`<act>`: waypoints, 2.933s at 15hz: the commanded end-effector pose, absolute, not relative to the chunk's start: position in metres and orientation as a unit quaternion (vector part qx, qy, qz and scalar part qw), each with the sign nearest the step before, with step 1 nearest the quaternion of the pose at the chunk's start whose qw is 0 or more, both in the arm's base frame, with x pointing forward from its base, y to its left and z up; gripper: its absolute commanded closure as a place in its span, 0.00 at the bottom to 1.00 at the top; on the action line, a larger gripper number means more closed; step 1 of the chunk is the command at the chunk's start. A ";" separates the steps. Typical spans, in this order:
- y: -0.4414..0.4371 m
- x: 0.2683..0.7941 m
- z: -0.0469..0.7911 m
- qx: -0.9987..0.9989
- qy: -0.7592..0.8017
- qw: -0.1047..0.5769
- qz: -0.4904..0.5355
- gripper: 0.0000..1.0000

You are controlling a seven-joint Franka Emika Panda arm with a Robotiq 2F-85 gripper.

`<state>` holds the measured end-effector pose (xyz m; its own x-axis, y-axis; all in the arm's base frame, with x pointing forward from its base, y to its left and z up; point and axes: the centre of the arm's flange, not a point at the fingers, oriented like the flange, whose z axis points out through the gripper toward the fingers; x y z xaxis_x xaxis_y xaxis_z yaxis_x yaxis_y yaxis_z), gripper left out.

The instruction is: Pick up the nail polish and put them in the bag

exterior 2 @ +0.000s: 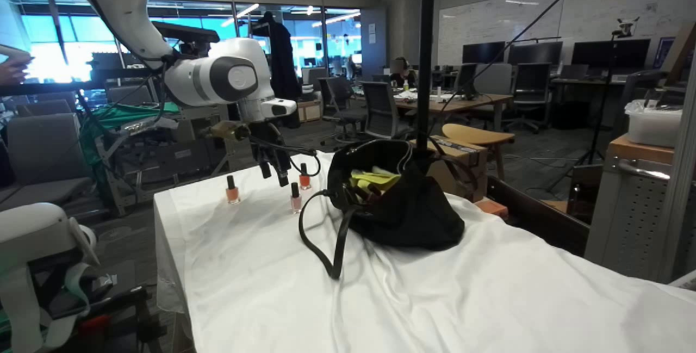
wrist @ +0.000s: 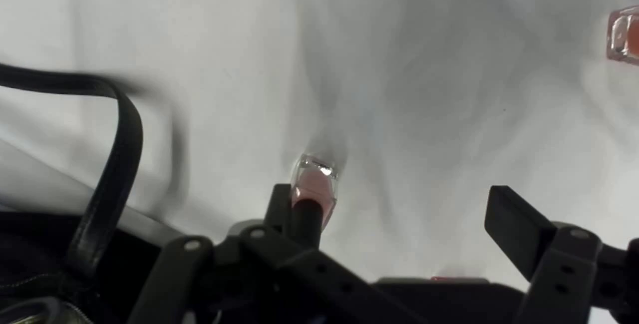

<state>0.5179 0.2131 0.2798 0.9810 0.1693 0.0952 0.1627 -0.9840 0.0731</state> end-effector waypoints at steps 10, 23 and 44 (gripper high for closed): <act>0.195 0.561 0.248 0.997 0.066 0.028 0.039 0.00; 0.184 0.574 0.216 0.997 0.078 0.017 0.008 0.00; 0.183 0.571 0.217 0.995 0.096 0.031 -0.007 0.84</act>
<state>0.5652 0.1826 0.2181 0.9842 0.1769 -0.0126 0.1773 -0.9822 0.0619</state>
